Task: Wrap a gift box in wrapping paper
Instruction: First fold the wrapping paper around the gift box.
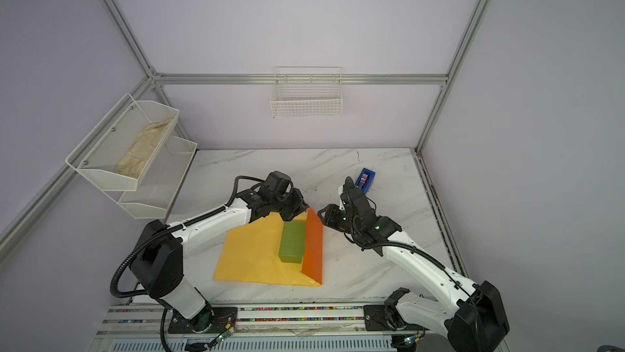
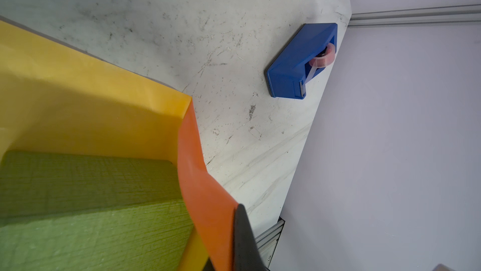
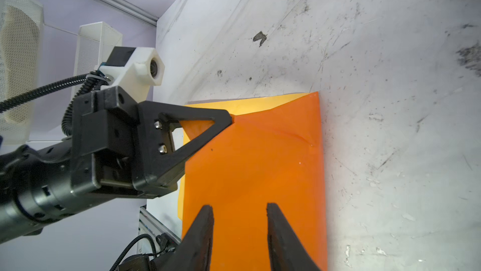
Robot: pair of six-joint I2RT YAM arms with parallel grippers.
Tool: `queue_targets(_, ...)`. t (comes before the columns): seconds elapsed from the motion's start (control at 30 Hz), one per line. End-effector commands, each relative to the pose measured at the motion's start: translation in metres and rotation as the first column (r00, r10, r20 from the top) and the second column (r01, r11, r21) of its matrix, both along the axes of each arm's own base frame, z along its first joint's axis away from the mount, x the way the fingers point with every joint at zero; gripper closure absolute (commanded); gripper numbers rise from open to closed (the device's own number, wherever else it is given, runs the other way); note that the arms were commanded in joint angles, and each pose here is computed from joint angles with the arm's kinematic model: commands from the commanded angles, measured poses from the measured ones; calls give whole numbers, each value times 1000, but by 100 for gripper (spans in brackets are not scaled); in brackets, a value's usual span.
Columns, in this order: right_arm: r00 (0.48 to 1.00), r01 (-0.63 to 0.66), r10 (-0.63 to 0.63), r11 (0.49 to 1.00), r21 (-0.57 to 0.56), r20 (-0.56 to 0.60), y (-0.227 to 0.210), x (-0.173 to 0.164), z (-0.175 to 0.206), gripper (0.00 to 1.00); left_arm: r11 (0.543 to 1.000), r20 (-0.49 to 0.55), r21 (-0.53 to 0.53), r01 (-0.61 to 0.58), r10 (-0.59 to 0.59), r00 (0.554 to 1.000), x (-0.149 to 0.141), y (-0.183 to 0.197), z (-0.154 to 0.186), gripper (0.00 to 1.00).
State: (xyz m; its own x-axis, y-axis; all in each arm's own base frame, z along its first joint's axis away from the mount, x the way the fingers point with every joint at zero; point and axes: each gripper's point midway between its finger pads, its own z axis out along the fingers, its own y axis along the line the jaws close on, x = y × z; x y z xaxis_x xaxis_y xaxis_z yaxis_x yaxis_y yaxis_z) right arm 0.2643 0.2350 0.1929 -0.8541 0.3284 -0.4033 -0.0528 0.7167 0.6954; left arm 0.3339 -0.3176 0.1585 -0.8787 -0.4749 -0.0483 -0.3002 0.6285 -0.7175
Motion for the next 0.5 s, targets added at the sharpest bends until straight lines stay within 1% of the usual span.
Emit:
queue_targets(0.0,1000,-1,-1,998,-61,-28,-4,1,-17,67,991,34,1,135,-135,990,-2,-6,9,100)
queue_targets(0.07,999,-37,35,997,-65,-25,1,0,-22,72,987,34,22,159,-160,987,-2,-4,6,99)
queue_targets(0.13,993,-106,105,994,-23,-50,13,-6,-29,75,982,41,60,179,-182,982,0,-1,4,97)
queue_targets(0.23,975,-191,195,981,45,-107,30,-22,-45,79,974,26,90,208,-211,977,2,0,-3,97)
queue_targets(0.33,964,-226,232,972,57,-132,39,-32,-54,82,968,23,116,222,-226,974,2,3,-7,96)
queue_targets(0.47,952,-262,270,963,68,-146,51,-40,-60,83,964,32,153,216,-224,974,5,9,-9,95)
